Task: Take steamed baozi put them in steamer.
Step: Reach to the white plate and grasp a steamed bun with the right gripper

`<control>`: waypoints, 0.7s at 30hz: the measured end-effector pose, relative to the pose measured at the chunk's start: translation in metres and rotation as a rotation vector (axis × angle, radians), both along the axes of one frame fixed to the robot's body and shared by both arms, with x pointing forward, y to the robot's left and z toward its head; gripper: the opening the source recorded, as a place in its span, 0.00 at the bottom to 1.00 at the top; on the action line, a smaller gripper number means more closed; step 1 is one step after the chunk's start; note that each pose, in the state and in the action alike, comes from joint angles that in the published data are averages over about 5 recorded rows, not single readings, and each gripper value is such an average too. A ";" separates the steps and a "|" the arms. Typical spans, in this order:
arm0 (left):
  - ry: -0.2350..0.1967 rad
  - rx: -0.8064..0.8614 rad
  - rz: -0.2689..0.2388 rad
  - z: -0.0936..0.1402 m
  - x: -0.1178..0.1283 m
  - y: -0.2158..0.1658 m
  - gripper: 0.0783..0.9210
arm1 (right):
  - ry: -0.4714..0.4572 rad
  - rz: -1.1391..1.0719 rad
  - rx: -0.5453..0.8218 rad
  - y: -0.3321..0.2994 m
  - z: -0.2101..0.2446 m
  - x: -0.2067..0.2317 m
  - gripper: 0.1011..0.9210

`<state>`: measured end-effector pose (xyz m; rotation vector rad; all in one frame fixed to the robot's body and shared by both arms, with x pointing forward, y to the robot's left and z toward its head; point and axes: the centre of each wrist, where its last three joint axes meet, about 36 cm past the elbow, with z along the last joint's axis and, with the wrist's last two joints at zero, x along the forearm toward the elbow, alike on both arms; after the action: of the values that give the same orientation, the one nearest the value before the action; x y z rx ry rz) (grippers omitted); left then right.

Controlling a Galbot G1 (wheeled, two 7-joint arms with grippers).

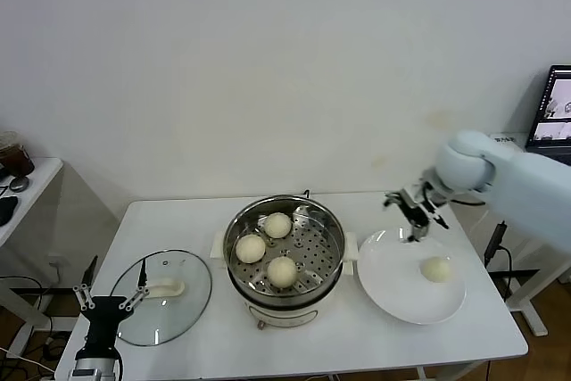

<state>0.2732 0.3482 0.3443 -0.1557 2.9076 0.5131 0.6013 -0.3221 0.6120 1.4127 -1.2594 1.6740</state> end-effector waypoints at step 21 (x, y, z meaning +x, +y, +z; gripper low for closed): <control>0.023 0.012 0.006 -0.006 -0.006 0.000 0.88 | 0.100 -0.251 -0.080 -0.104 -0.108 -0.001 0.88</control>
<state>0.2671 0.3486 0.3382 -0.1587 2.9265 0.5362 0.6005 -0.4257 0.5042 1.2201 -1.2435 1.4505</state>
